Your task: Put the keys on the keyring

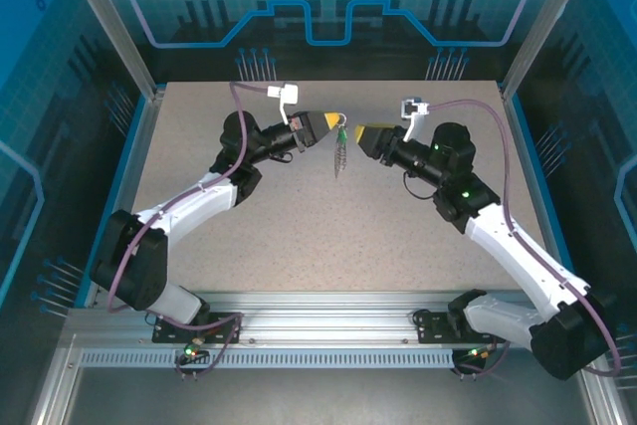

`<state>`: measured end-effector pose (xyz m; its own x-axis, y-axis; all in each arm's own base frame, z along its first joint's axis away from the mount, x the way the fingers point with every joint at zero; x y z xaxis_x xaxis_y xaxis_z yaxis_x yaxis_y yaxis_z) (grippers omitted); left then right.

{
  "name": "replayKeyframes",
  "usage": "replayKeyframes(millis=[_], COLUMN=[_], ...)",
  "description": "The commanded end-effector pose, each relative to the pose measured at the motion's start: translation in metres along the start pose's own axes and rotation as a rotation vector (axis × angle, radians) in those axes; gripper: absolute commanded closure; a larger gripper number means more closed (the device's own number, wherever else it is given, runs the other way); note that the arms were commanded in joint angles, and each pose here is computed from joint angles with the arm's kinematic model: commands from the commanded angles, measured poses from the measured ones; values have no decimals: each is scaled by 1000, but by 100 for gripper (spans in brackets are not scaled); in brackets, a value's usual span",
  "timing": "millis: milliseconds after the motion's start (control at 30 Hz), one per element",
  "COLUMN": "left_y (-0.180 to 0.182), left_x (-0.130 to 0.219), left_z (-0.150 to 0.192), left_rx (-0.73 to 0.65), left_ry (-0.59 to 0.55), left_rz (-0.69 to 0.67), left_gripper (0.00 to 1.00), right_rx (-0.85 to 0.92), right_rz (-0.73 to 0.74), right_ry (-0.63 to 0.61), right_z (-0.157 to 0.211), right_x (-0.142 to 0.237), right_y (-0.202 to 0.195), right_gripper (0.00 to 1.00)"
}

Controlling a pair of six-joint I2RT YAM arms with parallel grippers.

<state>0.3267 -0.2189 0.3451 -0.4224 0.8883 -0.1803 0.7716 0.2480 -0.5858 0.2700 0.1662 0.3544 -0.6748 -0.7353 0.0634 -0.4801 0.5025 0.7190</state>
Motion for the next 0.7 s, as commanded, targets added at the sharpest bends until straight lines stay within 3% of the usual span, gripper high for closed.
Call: replayKeyframes(millis=[0, 233, 667], left_y=[-17, -13, -14], left_x=[6, 8, 6], left_z=[-14, -11, -9], left_rx=[-39, -14, -10], left_ry=[-119, -174, -177], left_rz=[27, -4, 2], left_gripper=[100, 100, 100], right_rx=[-43, -111, -155], right_rz=[-102, -157, -183], right_ry=[-58, -87, -63], right_z=[-18, -27, -22], right_x=[-7, -20, -34], right_y=[14, 17, 12], right_gripper=[54, 54, 56])
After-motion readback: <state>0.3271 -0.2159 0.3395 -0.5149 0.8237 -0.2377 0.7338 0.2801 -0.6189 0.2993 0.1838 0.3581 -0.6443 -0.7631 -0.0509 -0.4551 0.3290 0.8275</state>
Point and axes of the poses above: each hand's point on the last joint's axis, 136 mm out from that joint toward the fingers, its own x axis back along the fingers, its own y axis along the line the jaws close on, z = x × y, the point moved 8 cm from there along x, back along the fingers, and after that the axes turned 7 degrees about -x, right-handed, at the moved point
